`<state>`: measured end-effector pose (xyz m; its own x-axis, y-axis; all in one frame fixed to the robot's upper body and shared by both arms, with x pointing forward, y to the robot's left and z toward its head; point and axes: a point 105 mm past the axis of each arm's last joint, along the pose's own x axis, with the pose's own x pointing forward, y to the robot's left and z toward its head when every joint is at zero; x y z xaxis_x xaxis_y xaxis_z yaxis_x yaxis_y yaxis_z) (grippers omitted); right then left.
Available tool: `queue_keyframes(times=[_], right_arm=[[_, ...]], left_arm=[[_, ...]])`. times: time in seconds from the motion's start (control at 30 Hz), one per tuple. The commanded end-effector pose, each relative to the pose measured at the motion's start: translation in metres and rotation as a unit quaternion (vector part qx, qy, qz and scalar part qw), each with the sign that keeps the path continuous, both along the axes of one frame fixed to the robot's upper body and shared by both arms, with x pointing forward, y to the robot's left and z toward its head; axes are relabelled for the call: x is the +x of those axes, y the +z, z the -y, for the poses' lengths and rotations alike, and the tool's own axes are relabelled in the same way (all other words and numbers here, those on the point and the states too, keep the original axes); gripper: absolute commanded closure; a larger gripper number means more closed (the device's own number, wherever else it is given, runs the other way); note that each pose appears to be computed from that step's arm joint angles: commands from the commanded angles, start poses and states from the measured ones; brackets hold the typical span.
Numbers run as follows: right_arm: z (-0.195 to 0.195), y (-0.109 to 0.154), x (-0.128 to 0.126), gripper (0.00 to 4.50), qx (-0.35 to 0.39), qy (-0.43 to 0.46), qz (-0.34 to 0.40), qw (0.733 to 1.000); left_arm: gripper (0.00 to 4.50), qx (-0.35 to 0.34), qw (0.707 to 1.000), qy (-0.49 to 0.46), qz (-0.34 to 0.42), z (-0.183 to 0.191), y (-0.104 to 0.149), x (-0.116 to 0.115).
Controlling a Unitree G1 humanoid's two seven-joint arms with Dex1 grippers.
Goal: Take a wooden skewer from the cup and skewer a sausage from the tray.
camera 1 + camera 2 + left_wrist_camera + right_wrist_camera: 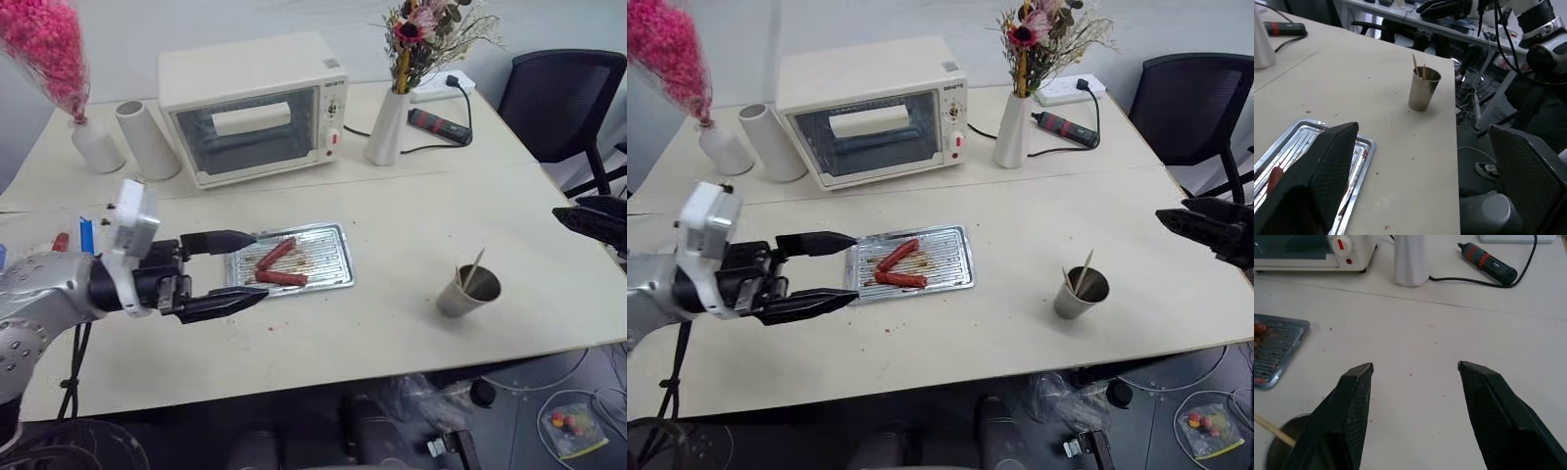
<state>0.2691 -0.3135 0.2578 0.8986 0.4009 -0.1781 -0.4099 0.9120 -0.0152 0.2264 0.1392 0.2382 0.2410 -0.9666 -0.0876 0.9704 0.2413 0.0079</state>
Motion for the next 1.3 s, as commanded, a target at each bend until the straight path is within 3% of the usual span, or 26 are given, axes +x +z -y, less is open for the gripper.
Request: queue_keyframes(times=[0.03, 0.43, 0.63, 1.13, 1.23, 1.3], right_arm=[[-0.014, 0.003, -0.014, 1.59, 0.003, -0.011, 0.016, 1.0], [-0.05, -0.05, -0.015, 1.59, 0.023, -0.037, -0.035, 0.998], [-0.066, -0.057, -0.017, 1.59, 0.032, -0.007, -0.041, 0.999], [-0.078, -0.073, 0.009, 1.59, 0.062, -0.005, -0.05, 0.997], [-0.076, -0.074, 0.012, 2.11, 0.064, -0.007, -0.052, 0.997], [-0.076, -0.075, 0.012, 2.78, 0.064, -0.008, -0.052, 0.997]], left_arm=[[0.0, 0.002, 1.0, -0.021, 0.011, 0.005, 0.0, 0.003], [0.0, 0.011, 0.998, -0.061, 0.031, 0.026, -0.005, 0.011], [0.0, 0.012, 0.998, -0.057, 0.039, 0.028, -0.004, 0.014], [0.0, 0.013, 0.998, -0.038, 0.052, 0.027, -0.001, 0.017], [0.0, 0.013, 0.998, -0.037, 0.054, 0.028, 0.0, 0.017], [0.0, 0.012, 0.998, -0.034, 0.056, 0.027, 0.001, 0.017]])
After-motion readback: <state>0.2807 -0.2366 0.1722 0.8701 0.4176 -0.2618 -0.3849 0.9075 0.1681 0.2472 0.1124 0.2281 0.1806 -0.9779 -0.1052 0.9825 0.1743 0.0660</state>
